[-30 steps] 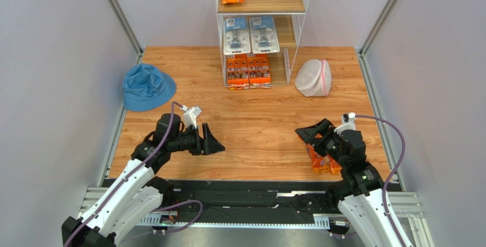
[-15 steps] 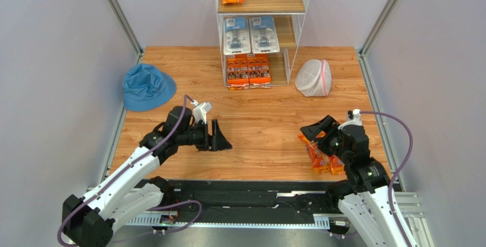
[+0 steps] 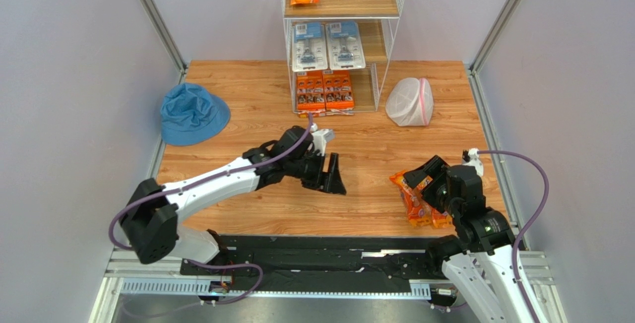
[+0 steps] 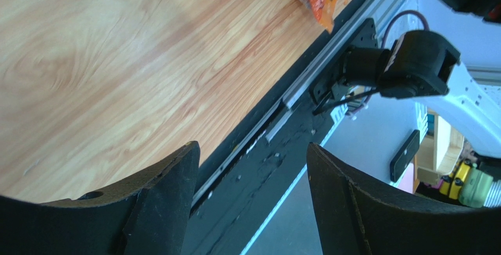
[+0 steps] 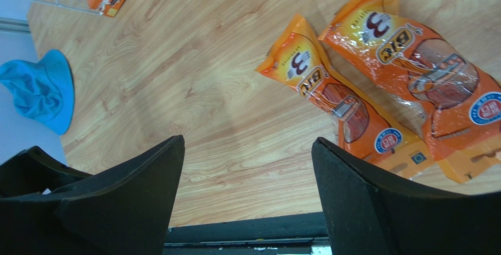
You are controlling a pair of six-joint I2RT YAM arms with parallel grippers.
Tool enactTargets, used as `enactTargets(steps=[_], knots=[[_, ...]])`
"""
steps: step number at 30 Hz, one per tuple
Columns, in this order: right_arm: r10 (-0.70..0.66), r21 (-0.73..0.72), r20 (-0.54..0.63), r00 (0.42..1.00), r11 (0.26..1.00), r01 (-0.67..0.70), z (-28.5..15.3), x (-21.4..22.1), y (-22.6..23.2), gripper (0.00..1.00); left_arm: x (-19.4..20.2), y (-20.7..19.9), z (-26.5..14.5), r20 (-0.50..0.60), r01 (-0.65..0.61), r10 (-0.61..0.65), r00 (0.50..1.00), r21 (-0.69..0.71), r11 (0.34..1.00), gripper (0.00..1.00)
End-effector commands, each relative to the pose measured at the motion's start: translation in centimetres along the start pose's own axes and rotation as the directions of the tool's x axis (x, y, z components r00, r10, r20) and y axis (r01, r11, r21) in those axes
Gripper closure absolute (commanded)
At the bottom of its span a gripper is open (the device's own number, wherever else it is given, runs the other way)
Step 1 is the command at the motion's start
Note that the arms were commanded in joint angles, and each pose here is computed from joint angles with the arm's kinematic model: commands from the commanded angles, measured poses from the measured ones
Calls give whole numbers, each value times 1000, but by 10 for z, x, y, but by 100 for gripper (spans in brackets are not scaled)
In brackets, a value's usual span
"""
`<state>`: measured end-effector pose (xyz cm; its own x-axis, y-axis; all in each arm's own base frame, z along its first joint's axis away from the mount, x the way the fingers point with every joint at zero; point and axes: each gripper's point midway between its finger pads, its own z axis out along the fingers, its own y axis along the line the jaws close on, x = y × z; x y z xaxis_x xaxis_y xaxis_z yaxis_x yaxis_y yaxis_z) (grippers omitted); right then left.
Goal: Place and organize the shaving razors onto the shelf
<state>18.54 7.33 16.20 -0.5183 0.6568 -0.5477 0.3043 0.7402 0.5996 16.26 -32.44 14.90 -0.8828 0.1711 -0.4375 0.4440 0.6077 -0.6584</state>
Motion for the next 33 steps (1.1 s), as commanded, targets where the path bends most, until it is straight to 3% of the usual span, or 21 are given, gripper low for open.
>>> enactTargets(steps=[1, 8, 15, 33], knots=[[13, 50, 50, 999, 999, -15, -9, -10, -8, 17, -33, -33, 27, 40, -19, 16, 999, 79, 997, 25], [54, 18, 73, 996, 998, -55, -19, -14, -3, 18, -51, -64, 82, -20, 60, -58, 998, 167, 984, 25], [76, -33, 83, 994, 997, -73, -36, -18, 6, 18, -54, -64, 141, -110, 184, -167, 980, 175, 967, 23], [80, -47, 109, 991, 996, -75, -71, -23, 2, 18, -65, -51, 206, -172, 278, -252, 952, 144, 950, 23]])
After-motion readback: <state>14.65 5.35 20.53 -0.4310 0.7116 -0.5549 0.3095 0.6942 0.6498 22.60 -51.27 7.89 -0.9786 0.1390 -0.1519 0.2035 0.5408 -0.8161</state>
